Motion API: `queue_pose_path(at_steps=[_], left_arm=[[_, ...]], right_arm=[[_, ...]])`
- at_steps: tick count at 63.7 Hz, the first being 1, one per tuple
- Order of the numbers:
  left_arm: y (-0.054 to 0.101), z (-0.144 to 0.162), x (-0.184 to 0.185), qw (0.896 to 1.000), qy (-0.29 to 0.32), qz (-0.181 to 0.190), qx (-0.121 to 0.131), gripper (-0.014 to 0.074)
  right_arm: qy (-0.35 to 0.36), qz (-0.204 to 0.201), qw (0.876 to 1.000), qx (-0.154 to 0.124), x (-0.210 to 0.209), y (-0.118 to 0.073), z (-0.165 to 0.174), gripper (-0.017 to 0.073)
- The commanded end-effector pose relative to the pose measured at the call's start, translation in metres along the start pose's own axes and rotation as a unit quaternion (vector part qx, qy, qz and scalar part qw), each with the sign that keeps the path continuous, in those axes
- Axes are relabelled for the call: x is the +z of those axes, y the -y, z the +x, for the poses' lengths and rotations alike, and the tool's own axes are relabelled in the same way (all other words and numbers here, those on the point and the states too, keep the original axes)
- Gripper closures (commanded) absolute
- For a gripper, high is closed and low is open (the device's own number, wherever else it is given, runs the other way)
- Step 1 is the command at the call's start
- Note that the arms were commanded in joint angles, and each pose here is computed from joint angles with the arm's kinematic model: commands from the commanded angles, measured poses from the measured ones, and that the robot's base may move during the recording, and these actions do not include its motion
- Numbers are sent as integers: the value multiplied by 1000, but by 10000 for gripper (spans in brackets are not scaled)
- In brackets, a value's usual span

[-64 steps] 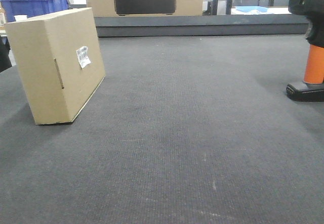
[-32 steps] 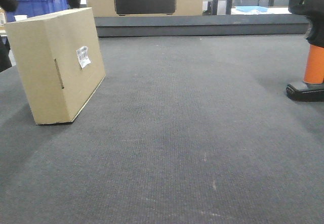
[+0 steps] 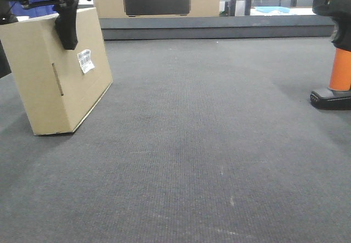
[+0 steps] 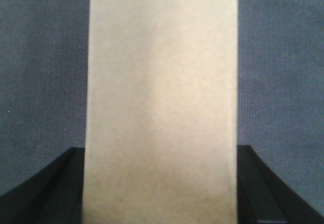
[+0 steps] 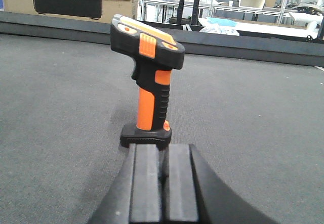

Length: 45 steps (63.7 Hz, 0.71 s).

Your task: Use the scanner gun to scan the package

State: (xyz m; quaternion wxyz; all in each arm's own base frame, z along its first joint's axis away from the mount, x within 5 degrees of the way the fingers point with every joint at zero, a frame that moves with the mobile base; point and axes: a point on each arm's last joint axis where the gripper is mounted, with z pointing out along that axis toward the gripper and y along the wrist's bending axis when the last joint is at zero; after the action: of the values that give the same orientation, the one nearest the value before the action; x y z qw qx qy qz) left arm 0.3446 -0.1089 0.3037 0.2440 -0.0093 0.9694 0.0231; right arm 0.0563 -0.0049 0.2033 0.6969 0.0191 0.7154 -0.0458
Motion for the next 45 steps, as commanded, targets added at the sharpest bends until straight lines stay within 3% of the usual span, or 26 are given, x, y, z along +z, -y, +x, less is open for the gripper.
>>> queue_pose_path(at_steps=[1, 17, 30, 45], left_arm=[[4, -1, -4, 1000, 2, 13, -10, 703], [11, -17, -34, 999, 23, 38, -24, 704], [46, -14, -52, 993, 30, 107, -33, 704], [78, -9, -62, 981, 56, 169, -79, 704]], right_arm=[[7, 3, 1000, 2, 0, 0, -1, 728], [9, 4, 1000, 2, 0, 0, -1, 728], [21, 5, 1000, 1, 0, 1, -4, 728], [65, 10, 998, 10, -1, 2, -11, 728]])
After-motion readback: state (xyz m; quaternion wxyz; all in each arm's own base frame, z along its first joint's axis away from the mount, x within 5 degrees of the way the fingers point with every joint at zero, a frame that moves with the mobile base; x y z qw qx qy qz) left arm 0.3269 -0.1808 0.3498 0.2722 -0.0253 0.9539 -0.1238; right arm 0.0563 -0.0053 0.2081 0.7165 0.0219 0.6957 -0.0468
